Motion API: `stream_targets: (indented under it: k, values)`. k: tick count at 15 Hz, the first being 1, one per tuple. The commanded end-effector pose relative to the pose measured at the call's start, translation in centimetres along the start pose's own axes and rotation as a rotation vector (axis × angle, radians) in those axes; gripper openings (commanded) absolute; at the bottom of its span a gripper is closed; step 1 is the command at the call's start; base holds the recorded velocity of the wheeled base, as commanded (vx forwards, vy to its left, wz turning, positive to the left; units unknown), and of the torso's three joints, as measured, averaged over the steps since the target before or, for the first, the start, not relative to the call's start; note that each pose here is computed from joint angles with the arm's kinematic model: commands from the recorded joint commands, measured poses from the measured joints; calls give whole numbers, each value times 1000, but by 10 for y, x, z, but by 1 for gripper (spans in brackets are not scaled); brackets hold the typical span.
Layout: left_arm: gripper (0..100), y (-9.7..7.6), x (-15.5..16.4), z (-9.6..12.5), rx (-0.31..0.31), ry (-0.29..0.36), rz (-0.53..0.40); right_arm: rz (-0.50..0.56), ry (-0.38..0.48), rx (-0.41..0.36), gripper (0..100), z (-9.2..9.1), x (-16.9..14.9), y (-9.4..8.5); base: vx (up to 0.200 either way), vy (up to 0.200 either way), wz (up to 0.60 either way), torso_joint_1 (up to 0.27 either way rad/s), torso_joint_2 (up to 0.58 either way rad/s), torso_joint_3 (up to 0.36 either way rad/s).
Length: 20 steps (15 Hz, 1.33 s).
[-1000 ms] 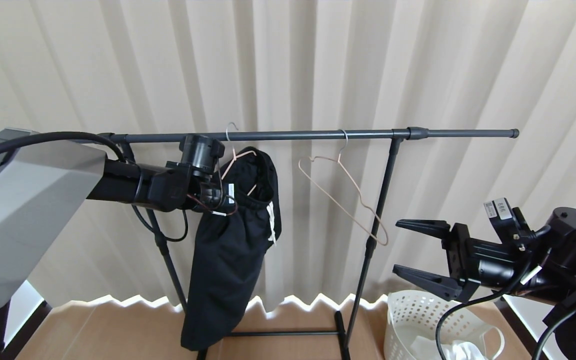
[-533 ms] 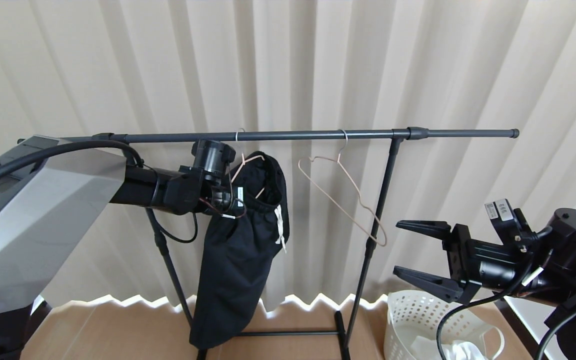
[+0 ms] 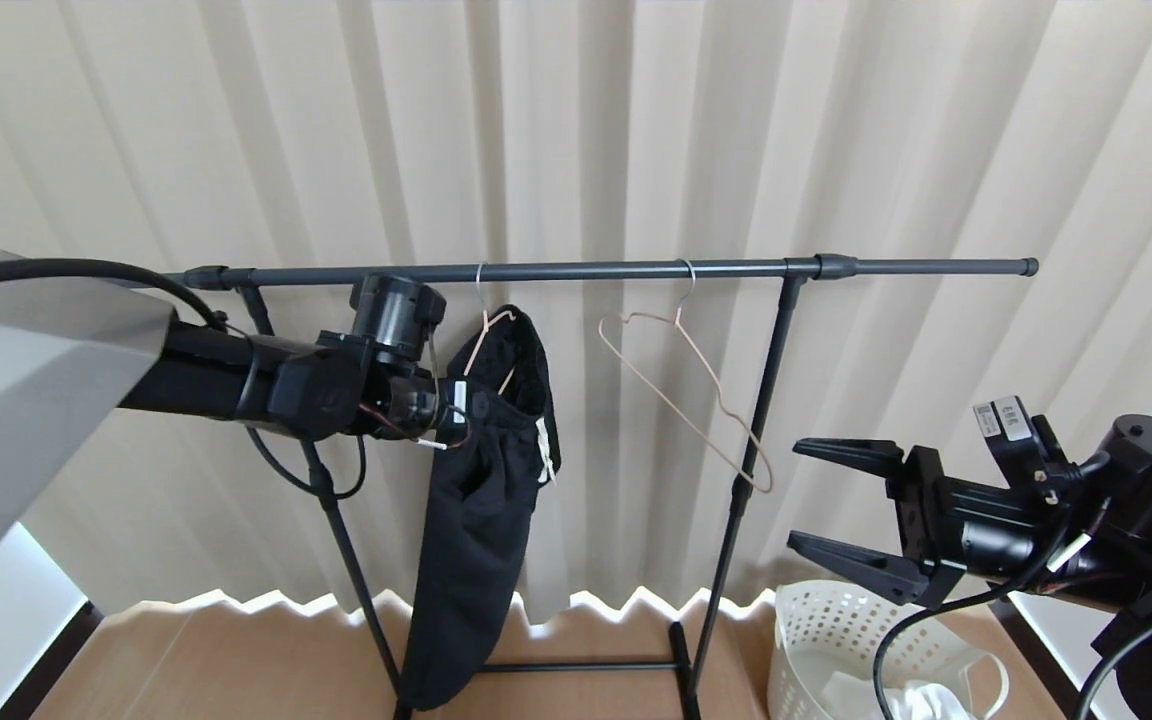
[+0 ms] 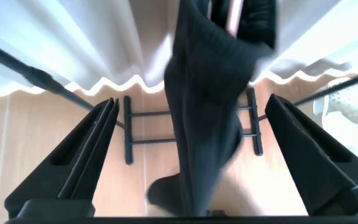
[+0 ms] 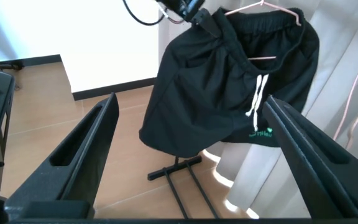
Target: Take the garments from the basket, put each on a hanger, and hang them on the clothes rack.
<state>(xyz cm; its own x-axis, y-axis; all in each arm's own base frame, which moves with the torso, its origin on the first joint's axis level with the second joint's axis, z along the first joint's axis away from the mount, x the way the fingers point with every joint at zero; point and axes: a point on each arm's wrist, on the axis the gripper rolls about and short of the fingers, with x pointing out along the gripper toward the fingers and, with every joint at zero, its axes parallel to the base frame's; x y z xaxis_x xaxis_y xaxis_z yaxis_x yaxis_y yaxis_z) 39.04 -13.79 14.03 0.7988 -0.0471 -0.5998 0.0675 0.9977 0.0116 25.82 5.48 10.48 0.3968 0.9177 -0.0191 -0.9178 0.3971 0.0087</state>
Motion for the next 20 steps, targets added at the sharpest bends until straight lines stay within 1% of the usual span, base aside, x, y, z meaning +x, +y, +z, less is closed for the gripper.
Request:
stream_targets:
  k: [1, 2, 3, 4, 5, 6, 7, 8, 9, 10, 11, 12, 13, 14, 15, 16, 17, 18, 19, 20]
  values:
    - [100, 13, -59, 2, 22, -118, -53, -1, -11, -17, 100, 5, -2, 2, 0, 0, 0, 0, 0, 0]
    - [100, 18, -76, -3, 33, -168, -71, -1, -15, -24, 100, 8, -2, 3, 0, 0, 0, 0, 0, 0]
    - [100, 24, -94, -12, 63, -187, -70, -3, -18, -29, 100, 9, -3, 4, 0, 0, 0, 0, 0, 0]
    - [100, 29, -112, -20, 86, -189, -68, -2, -28, -43, 100, 14, -4, 6, 0, 0, 0, 0, 0, 0]
    - [100, 36, -135, -35, 98, -192, -73, -6, -42, -38, 100, 21, -7, 8, 0, 0, 0, 0, 0, 0]
    - [100, 42, -156, -46, 98, -206, -79, -27, -64, -4, 100, 32, -13, 10, 0, 0, 0, 0, 0, 0]
    - [100, 43, -161, -50, 98, -209, -81, -40, -71, 4, 100, 35, -16, 11, 0, 0, 0, 0, 0, 0]
    - [100, 52, -186, -66, 91, -233, -83, -89, -103, -7, 100, 49, -29, 15, 0, 0, 0, 0, 0, 0]
    - [100, 62, -209, -90, 87, -246, -85, -148, -124, -35, 100, 60, -48, 23, 0, 0, 0, 0, 0, 0]
    - [100, 69, -221, -110, 86, -243, -83, -179, -120, -29, 100, 60, -59, 33, 0, 0, 0, 0, 0, 0]
    - [100, 74, -230, -126, 85, -246, -85, -189, -114, -17, 100, 59, -64, 42, 0, 0, 0, 0, 0, 0]
    - [100, 79, -238, -144, 83, -246, -88, -199, -97, 11, 100, 51, -70, 52, 0, 0, 0, 0, 0, 0]
    - [100, 81, -240, -158, 88, -230, -86, -212, -82, 24, 100, 44, -73, 57, 0, 0, 0, 0, 0, 0]
    - [100, 86, -245, -179, 90, -221, -85, -242, -38, 1, 100, 29, -78, 65, 0, 0, 0, 0, 0, 0]
    - [100, 89, -250, -190, 86, -231, -85, -296, 3, -57, 100, 20, -80, 69, 0, 0, 0, 0, 0, 0]
    - [100, 92, -253, -201, 82, -241, -80, -349, 49, -94, 100, 15, -80, 69, 0, 0, 0, 0, 0, 0]
    - [100, 96, -258, -215, 76, -260, -78, -437, 113, -104, 100, 11, -82, 73, 0, 0, 0, 0, 0, 0]
    - [100, 98, -260, -222, 74, -265, -76, -466, 128, -113, 100, 12, -84, 78, 0, 0, 0, 0, 0, 0]
    - [100, 101, -261, -240, 77, -259, -75, -501, 159, -97, 100, 15, -87, 93, 0, 0, 0, 0, 0, 0]
    - [100, 104, -263, -253, 71, -280, -74, -514, 183, -76, 100, 16, -94, 114, 0, 0, 0, 0, 0, 0]
